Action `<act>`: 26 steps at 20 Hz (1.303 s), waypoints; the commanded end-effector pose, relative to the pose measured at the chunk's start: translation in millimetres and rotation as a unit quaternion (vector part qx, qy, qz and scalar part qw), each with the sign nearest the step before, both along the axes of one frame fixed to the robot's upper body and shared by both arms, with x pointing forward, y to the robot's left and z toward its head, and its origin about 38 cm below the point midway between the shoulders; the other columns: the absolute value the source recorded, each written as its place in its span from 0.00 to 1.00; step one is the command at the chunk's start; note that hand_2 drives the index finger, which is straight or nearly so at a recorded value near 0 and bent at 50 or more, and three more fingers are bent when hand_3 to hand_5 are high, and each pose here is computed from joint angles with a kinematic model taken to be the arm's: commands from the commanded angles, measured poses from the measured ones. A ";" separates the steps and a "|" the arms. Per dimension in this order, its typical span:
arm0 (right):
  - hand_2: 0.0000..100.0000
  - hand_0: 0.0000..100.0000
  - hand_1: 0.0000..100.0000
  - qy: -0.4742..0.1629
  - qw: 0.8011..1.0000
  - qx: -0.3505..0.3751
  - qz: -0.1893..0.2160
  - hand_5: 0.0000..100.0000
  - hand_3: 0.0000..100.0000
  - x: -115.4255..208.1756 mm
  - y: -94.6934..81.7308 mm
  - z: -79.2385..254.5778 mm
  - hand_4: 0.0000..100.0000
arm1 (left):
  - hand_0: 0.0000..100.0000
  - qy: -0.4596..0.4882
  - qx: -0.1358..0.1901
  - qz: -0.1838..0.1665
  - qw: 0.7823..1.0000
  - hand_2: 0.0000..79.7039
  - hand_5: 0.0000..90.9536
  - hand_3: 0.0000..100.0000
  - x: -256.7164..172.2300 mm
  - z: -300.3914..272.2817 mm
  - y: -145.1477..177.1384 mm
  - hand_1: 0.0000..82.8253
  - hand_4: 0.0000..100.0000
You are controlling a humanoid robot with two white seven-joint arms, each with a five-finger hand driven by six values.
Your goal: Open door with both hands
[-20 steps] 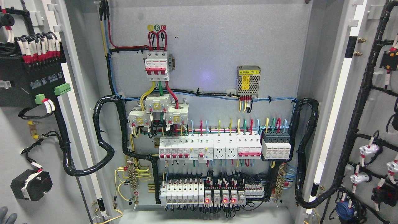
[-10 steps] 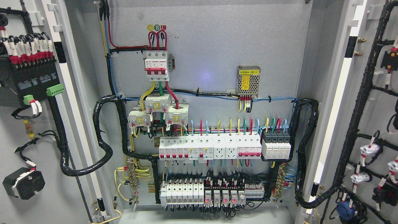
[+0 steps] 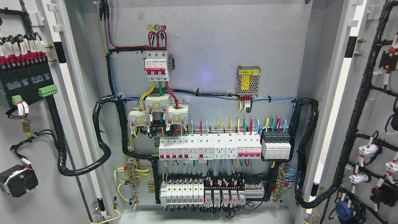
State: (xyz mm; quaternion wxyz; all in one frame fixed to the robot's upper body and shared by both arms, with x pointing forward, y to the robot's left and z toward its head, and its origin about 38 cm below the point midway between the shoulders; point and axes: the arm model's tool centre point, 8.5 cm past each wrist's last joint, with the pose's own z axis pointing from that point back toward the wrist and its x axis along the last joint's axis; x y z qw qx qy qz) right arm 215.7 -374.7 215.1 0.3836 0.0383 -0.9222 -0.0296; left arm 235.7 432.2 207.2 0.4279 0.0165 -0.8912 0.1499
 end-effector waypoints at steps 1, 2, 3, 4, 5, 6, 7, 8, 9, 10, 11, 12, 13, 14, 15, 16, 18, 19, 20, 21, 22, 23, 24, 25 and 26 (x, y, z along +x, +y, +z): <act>0.00 0.19 0.00 -0.014 0.999 -0.007 0.049 0.00 0.00 1.2 23.9 4.4 0.00 | 0.00 0.015 0.002 0.032 0.999 0.00 0.00 0.00 1.3 -1.3 33.9 0.00 0.00; 0.00 0.19 0.00 -0.019 0.998 -0.011 0.052 0.00 0.00 1.1 24.2 5.9 0.00 | 0.00 0.014 0.002 0.034 0.999 0.00 0.00 0.00 1.1 -0.4 35.4 0.00 0.00; 0.00 0.19 0.00 -0.021 0.998 -0.015 0.053 0.00 0.00 1.1 23.6 7.1 0.00 | 0.00 0.013 0.002 0.034 0.999 0.00 0.00 0.00 1.1 0.3 36.0 0.00 0.00; 0.00 0.19 0.00 -0.021 0.998 -0.015 0.055 0.00 0.00 1.6 24.3 7.2 0.00 | 0.00 0.013 0.002 0.036 0.999 0.00 0.00 0.00 0.7 1.2 37.6 0.00 0.00; 0.00 0.19 0.00 -0.020 0.998 -0.016 0.056 0.00 0.00 1.9 24.8 6.5 0.00 | 0.00 0.012 0.000 0.038 0.999 0.00 0.00 0.00 0.9 1.5 39.8 0.00 0.00; 0.00 0.19 0.00 -0.018 0.998 -0.014 0.062 0.00 0.00 2.9 27.6 5.5 0.00 | 0.00 0.013 -0.003 0.039 0.999 0.00 0.00 0.00 1.0 0.9 41.5 0.00 0.00; 0.00 0.19 0.00 -0.016 0.997 -0.015 0.069 0.00 0.00 4.4 30.6 5.0 0.00 | 0.00 0.015 -0.004 0.039 0.999 0.00 0.00 0.00 1.7 0.6 43.3 0.00 0.00; 0.00 0.19 0.00 -0.015 0.997 -0.016 0.075 0.00 0.00 5.3 32.8 4.5 0.00 | 0.00 0.015 -0.004 0.040 0.999 0.00 0.00 0.00 2.6 0.8 45.1 0.00 0.00; 0.00 0.19 0.00 -0.013 0.997 -0.015 0.078 0.00 0.00 5.7 34.6 3.6 0.00 | 0.00 0.015 -0.003 0.042 0.999 0.00 0.00 0.00 4.0 1.0 46.8 0.00 0.00; 0.00 0.19 0.00 -0.013 0.996 -0.014 0.083 0.00 0.00 6.6 36.8 3.1 0.00 | 0.00 0.015 -0.004 0.044 0.999 0.00 0.00 0.00 5.5 0.9 48.7 0.00 0.00; 0.00 0.19 0.00 -0.012 0.996 -0.011 0.085 0.00 0.00 7.0 38.8 2.2 0.00 | 0.00 0.015 -0.003 0.045 0.999 0.00 0.00 0.00 6.7 1.5 50.3 0.00 0.00; 0.00 0.19 0.00 -0.011 0.996 -0.011 0.086 0.00 0.00 7.3 39.4 1.4 0.00 | 0.00 0.014 -0.004 0.046 0.999 0.00 0.00 0.00 7.4 2.4 52.3 0.00 0.00; 0.00 0.19 0.00 -0.010 0.996 -0.010 0.087 0.00 0.00 7.4 39.5 0.7 0.00 | 0.00 0.014 -0.005 0.045 0.999 0.00 0.00 0.00 8.2 3.3 53.8 0.00 0.00; 0.00 0.19 0.00 -0.009 0.996 -0.010 0.087 0.00 0.00 7.7 39.3 0.2 0.00 | 0.00 0.014 -0.007 0.046 0.999 0.00 0.00 0.00 9.0 3.9 55.4 0.00 0.00; 0.00 0.19 0.00 -0.009 0.996 -0.010 0.086 0.00 0.00 7.7 39.2 0.2 0.00 | 0.00 0.014 -0.007 0.046 0.999 0.00 0.00 0.00 9.0 3.9 55.5 0.00 0.00; 0.00 0.19 0.00 -0.009 0.996 -0.010 0.087 0.00 0.00 7.5 39.6 0.6 0.00 | 0.00 0.014 -0.007 0.046 0.999 0.00 0.00 0.00 9.0 3.9 55.5 0.00 0.00; 0.00 0.19 0.00 -0.008 0.996 -0.010 0.089 0.00 0.00 7.4 40.8 -0.4 0.00 | 0.00 0.013 -0.006 0.045 0.999 0.00 0.00 0.00 9.2 4.7 55.3 0.00 0.00; 0.00 0.19 0.00 -0.005 0.996 -0.008 0.093 0.00 0.00 7.5 43.3 -2.1 0.00 | 0.00 0.013 -0.007 0.045 0.999 0.00 0.00 0.00 9.2 4.6 55.4 0.00 0.00; 0.00 0.19 0.00 -0.002 0.995 -0.006 0.098 0.00 0.00 7.7 46.3 -3.8 0.00 | 0.00 0.013 -0.006 0.045 0.999 0.00 0.00 0.00 9.2 4.7 55.3 0.00 0.00; 0.00 0.19 0.00 0.001 0.995 -0.005 0.102 0.00 0.00 7.4 48.7 -6.1 0.00 | 0.00 0.012 -0.006 0.045 0.999 0.00 0.00 0.00 9.2 5.1 55.0 0.00 0.00; 0.00 0.19 0.00 0.004 0.994 -0.005 0.106 0.00 0.00 8.0 50.0 -7.3 0.00 | 0.00 0.012 -0.007 0.044 0.999 0.00 0.00 0.00 9.2 5.0 55.0 0.00 0.00; 0.00 0.19 0.00 0.007 0.994 -0.006 0.107 0.00 0.00 8.4 50.2 -8.3 0.00 | 0.00 0.012 -0.006 0.044 0.999 0.00 0.00 0.00 9.3 5.4 54.6 0.00 0.00; 0.00 0.19 0.00 0.007 0.994 -0.006 0.108 0.00 0.00 8.5 50.5 -8.4 0.00 | 0.00 0.012 -0.007 0.044 0.999 0.00 0.00 0.00 9.2 5.4 54.7 0.00 0.00; 0.00 0.19 0.00 0.008 0.994 -0.006 0.108 0.00 0.00 8.6 50.3 -8.8 0.00 | 0.00 0.012 -0.007 0.044 0.999 0.00 0.00 0.00 9.2 5.4 54.7 0.00 0.00; 0.00 0.19 0.00 0.008 0.994 -0.006 0.109 0.00 0.00 8.6 51.0 -9.3 0.00 | 0.00 0.012 -0.006 0.045 0.999 0.00 0.00 0.00 9.2 5.1 55.0 0.00 0.00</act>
